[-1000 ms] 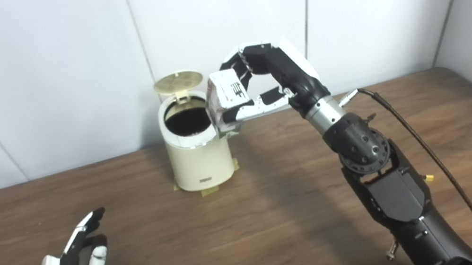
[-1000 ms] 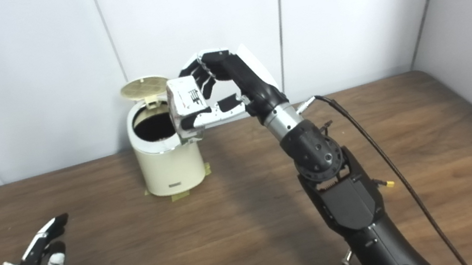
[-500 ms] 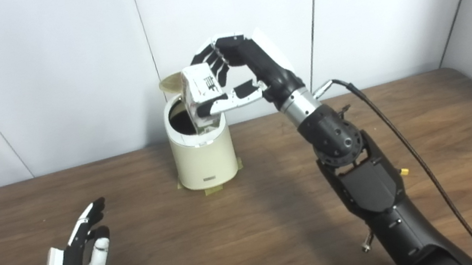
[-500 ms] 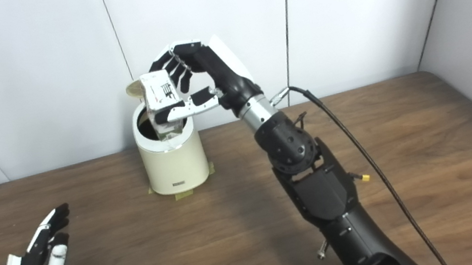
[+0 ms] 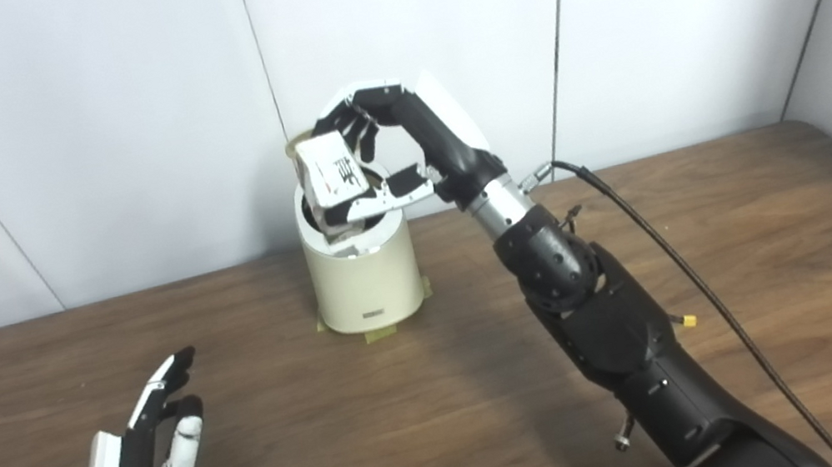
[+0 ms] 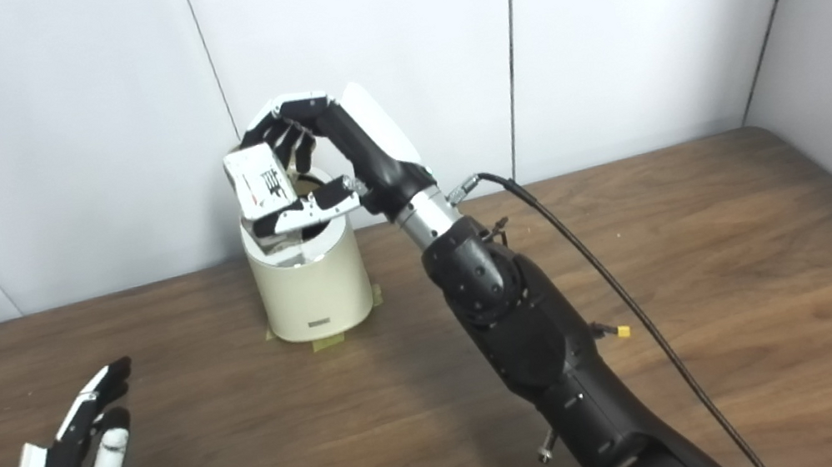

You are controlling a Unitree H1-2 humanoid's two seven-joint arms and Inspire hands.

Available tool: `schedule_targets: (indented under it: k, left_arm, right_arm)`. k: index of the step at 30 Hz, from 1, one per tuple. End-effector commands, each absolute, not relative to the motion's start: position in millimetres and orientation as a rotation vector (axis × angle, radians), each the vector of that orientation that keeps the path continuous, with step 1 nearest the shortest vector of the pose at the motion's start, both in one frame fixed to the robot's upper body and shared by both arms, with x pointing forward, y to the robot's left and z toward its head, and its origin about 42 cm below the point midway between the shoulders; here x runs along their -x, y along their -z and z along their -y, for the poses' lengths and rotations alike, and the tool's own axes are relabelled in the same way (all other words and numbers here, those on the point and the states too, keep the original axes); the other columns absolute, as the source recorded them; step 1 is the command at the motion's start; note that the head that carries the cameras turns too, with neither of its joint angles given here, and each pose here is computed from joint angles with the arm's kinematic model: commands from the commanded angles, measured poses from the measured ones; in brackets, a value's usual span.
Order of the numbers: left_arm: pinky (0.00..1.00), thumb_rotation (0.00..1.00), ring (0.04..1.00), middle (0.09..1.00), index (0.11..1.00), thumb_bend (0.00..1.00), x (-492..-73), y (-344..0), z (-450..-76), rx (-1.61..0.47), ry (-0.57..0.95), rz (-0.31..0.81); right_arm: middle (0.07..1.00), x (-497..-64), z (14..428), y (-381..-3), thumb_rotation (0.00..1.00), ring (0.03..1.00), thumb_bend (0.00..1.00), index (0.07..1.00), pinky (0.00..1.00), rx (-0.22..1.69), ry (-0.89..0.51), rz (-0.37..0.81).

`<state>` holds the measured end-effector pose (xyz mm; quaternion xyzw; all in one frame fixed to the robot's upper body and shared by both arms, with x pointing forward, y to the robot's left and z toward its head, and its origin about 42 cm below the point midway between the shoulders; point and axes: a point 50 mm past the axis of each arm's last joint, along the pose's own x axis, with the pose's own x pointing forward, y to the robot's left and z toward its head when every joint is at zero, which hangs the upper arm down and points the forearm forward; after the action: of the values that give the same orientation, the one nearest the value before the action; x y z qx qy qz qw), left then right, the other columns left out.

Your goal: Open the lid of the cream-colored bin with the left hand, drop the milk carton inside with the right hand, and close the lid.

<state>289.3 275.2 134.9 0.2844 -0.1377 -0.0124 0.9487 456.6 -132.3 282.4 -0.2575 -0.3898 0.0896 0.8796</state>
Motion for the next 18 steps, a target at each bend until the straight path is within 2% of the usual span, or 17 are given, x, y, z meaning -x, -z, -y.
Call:
schedule_targets:
  k: [1,7,18]
  left_arm:
    - [0.79,1.0,0.867,0.887,0.888,0.44,-286.1,-129.4,-261.8,-0.545,0.019,0.293]
    - [0.79,1.0,0.869,0.886,0.885,0.45,-284.7,-130.6,-261.9,-0.555,0.019,0.293]
    - [0.79,1.0,0.867,0.884,0.881,0.43,-283.3,-130.4,-262.4,-0.554,0.021,0.292]
  right_arm:
    - [0.488,-458.9,124.7,-320.7,0.0,0.442,0.52,0.472,0.34,0.548,-0.119,1.012]
    - [0.486,-459.3,117.7,-311.5,0.0,0.466,0.52,0.462,0.41,0.612,-0.065,1.079]
    - [0.484,-463.5,118.8,-303.3,0.0,0.469,0.52,0.464,0.42,0.695,-0.043,1.122]
